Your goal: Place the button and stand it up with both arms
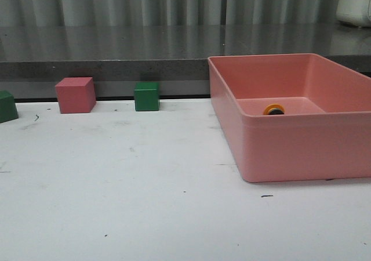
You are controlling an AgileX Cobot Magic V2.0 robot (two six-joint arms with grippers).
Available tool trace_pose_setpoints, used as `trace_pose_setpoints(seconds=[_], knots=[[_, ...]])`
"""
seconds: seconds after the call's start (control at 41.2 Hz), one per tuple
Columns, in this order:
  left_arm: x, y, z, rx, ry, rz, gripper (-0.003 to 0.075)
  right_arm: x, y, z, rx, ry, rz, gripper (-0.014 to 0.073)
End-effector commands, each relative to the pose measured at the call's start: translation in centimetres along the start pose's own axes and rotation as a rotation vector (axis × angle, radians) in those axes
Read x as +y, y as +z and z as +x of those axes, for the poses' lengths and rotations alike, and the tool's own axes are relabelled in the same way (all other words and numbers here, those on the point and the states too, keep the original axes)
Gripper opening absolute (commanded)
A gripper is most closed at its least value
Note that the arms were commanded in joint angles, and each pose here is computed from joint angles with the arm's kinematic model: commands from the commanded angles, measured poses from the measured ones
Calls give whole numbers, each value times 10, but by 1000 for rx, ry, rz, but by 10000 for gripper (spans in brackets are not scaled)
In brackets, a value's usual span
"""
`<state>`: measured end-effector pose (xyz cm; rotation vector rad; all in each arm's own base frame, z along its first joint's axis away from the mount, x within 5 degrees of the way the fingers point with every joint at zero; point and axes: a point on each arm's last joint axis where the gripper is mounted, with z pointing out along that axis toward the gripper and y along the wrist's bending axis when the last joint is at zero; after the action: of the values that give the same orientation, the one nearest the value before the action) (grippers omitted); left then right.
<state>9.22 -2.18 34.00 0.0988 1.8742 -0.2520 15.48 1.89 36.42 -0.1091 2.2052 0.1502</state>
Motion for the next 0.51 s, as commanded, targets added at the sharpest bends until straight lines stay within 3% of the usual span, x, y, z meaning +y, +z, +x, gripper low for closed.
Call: trace_pose_setpoints(seconds=[0.0, 0.315, 0.485], knots=[[-3, -3, -17, -96, -1, 24, 526, 4, 7, -23, -16, -36, -43, 602], [-3, -3, -17, -96, -1, 24, 526, 39, 70, -58, 152, -129, -181, 602], [-3, -3, -17, -96, -1, 24, 526, 42, 119, -71, 299, -83, -130, 602]])
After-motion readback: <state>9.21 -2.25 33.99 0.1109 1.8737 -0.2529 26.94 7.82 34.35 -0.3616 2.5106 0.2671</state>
